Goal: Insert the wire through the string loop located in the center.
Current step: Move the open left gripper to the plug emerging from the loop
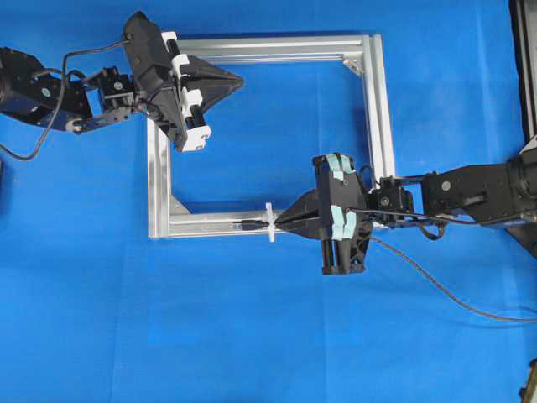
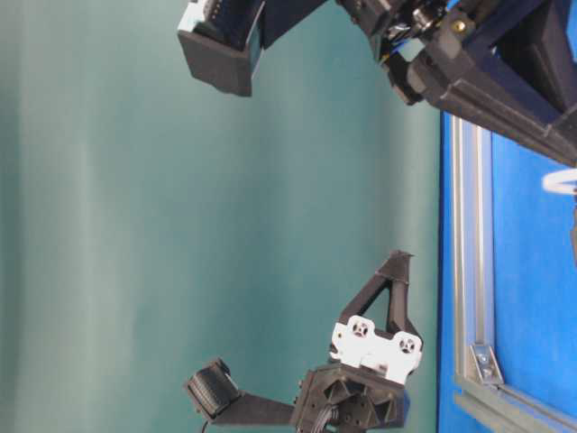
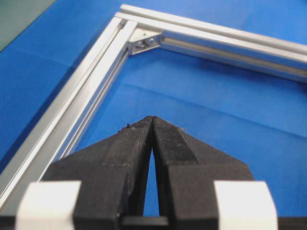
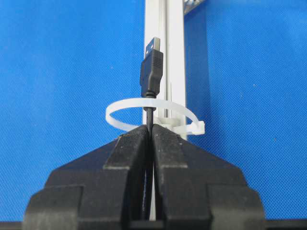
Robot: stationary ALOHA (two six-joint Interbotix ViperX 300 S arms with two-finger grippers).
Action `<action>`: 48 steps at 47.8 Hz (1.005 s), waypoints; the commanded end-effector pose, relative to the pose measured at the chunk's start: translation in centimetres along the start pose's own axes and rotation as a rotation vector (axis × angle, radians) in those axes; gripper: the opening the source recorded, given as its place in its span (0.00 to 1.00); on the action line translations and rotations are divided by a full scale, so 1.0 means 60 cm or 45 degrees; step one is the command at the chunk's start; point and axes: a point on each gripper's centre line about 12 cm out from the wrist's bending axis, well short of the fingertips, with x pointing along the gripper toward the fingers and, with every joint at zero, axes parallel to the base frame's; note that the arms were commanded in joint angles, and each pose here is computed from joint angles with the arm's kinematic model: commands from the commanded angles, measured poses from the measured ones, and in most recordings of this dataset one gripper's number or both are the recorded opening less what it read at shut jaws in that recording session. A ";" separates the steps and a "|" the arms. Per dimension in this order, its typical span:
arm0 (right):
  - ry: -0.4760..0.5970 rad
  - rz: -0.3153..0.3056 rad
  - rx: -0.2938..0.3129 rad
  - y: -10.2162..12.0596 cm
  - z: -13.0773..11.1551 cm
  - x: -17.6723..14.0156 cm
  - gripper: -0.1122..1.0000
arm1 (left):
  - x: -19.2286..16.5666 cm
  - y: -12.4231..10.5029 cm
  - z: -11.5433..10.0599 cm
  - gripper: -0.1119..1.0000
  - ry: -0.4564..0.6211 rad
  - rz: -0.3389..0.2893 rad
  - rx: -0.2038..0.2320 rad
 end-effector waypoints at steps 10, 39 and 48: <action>-0.044 0.009 -0.004 0.004 0.014 -0.002 0.08 | -0.004 -0.026 0.022 0.10 -0.052 -0.052 -0.012; -0.042 0.008 -0.006 0.003 0.013 -0.002 0.08 | -0.046 -0.208 0.002 0.10 -0.027 -0.423 0.032; -0.044 0.009 -0.005 0.003 0.014 -0.003 0.08 | -0.060 -0.244 0.000 0.10 -0.027 -0.498 0.045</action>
